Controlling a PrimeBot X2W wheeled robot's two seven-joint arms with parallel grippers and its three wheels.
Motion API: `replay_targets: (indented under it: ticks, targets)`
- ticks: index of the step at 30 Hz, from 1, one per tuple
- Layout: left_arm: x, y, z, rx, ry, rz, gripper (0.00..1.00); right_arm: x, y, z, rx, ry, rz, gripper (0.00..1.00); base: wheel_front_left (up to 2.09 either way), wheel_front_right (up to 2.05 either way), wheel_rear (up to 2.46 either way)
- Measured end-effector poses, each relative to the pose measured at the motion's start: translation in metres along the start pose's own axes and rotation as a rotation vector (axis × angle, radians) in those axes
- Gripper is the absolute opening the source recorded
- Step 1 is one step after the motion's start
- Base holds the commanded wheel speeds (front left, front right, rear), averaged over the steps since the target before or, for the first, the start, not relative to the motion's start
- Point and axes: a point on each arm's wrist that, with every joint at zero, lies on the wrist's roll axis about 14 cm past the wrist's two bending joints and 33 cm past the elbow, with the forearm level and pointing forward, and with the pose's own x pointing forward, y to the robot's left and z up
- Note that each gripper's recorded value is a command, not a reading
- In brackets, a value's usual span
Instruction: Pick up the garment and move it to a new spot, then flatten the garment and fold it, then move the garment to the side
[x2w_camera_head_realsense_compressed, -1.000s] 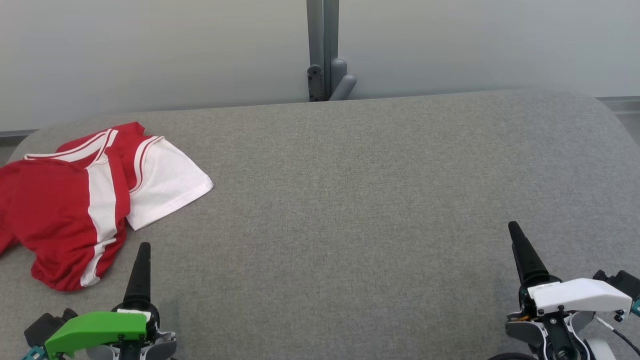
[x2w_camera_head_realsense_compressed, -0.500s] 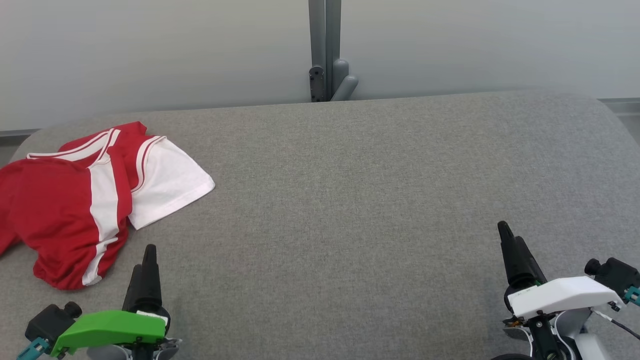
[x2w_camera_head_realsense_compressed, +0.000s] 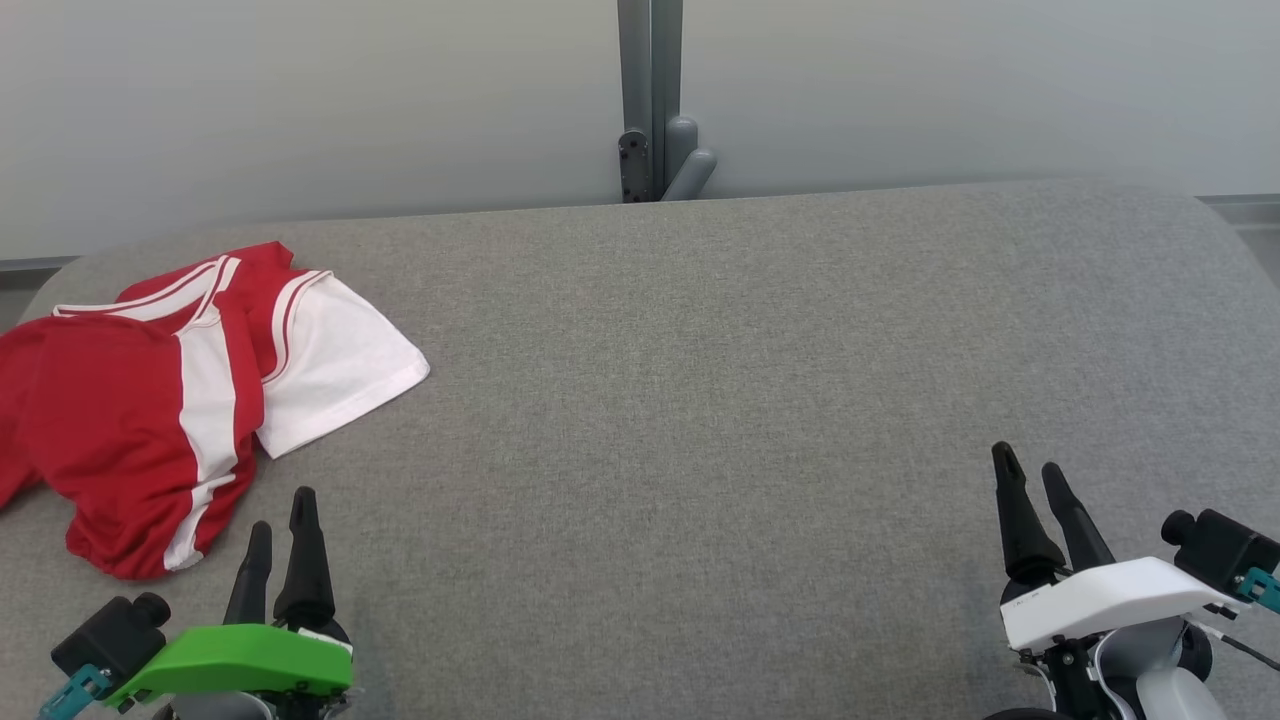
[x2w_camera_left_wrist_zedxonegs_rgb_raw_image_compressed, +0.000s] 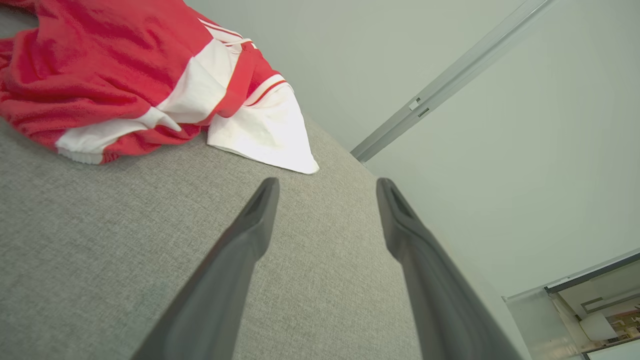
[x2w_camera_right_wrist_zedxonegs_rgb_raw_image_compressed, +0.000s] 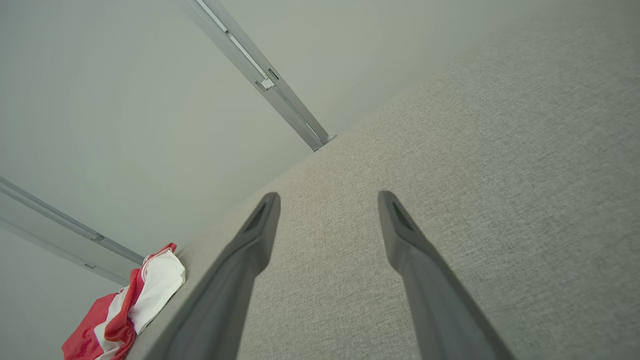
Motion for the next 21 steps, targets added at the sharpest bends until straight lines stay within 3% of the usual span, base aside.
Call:
replay_targets:
  ticks: [21]
  targets:
    - [-0.0036, -0.0046, 0.0032, 0.293, -0.024, -0.048, 1.0, -0.0009, 0.0047, 0.0098, -0.281, -0.047, 0.028, 1.0, 0.0, 0.0, 0.0]
